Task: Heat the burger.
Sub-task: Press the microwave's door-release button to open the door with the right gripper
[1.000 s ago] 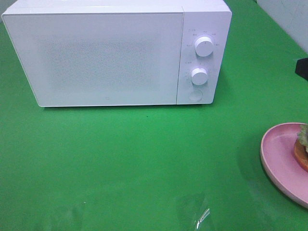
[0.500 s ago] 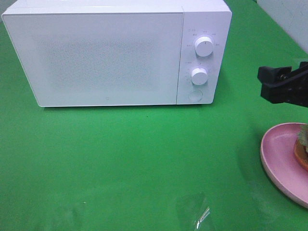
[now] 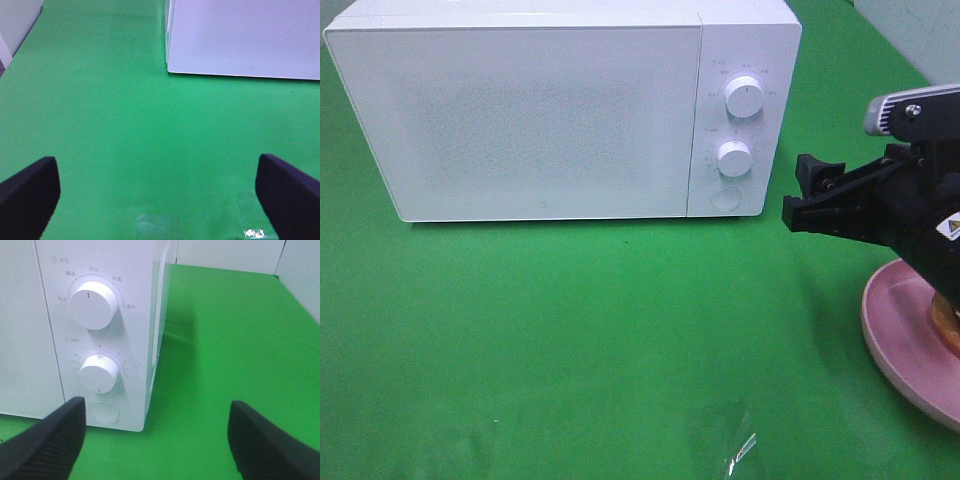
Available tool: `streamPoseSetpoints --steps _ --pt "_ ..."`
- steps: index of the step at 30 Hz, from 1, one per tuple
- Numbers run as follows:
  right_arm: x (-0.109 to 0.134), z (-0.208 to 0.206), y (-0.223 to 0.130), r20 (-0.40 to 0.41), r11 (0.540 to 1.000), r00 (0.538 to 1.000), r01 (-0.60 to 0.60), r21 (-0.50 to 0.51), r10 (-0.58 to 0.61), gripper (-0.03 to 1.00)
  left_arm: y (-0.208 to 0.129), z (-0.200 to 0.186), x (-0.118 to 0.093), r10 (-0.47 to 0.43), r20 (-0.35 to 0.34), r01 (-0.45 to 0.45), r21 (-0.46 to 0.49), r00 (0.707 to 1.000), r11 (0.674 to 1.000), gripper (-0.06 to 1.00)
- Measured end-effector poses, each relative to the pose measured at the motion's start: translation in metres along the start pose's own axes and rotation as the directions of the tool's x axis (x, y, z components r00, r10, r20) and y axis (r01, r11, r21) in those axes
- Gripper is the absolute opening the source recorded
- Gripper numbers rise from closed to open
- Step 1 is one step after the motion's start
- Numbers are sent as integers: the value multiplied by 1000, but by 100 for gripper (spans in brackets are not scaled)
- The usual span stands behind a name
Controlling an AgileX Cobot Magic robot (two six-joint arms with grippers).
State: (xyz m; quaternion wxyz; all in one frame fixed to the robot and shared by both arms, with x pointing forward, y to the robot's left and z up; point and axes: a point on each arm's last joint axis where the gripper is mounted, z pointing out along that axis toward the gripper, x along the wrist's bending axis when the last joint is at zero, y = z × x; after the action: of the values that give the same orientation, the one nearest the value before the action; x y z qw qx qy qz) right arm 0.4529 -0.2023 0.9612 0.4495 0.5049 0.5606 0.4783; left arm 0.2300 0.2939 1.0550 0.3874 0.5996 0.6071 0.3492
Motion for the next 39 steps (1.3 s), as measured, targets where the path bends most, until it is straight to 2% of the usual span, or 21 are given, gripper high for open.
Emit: streamPoseSetpoints --steps 8,12,17,19,28,30,31,32,33,34,35,36,37,39 --pt "20 -6 -8 5 1000 1000 -1 -31 1 75 0 0 0 0 0 0 0 1000 1000 98" --pt "32 -10 -18 -21 1000 1000 18 -12 -19 75 0 0 0 0 0 0 0 1000 1000 98" --pt "36 -8 -27 -28 1000 1000 10 9 -9 75 0 0 0 0 0 0 0 1000 1000 98" --pt "36 -7 -32 -21 998 998 -63 20 63 75 0 0 0 0 0 0 0 1000 1000 98" --pt "37 -6 -34 -13 973 973 -229 20 229 70 0 0 0 0 0 0 0 1000 1000 98" --pt "36 -6 -34 -10 922 922 -388 16 388 63 0 0 0 0 0 0 0 1000 1000 98" --pt "36 -6 -34 -10 922 922 -388 16 388 63 0 0 0 0 0 0 0 1000 1000 98" --pt "36 -6 -34 -9 886 886 -463 17 464 59 0 0 0 0 0 0 0 1000 1000 98" --pt "36 -6 -34 -9 886 886 -463 17 464 59 0 0 0 0 0 0 0 1000 1000 98" --pt "36 -6 -34 -6 817 817 -576 18 576 56 0 0 0 0 0 0 0 1000 1000 98" --pt "36 -6 -34 -6 817 817 -576 18 576 56 0 0 0 0 0 0 0 1000 1000 98" --pt "36 -6 -34 -5 778 778 -628 18 628 50 0 0 0 0 0 0 0 1000 1000 98" --pt "36 -6 -34 -5 778 778 -628 18 628 50 0 0 0 0 0 0 0 1000 1000 98" --pt "36 -6 -34 0 597 597 -802 20 802 38 0 0 0 0 0 0 0 1000 1000 98"
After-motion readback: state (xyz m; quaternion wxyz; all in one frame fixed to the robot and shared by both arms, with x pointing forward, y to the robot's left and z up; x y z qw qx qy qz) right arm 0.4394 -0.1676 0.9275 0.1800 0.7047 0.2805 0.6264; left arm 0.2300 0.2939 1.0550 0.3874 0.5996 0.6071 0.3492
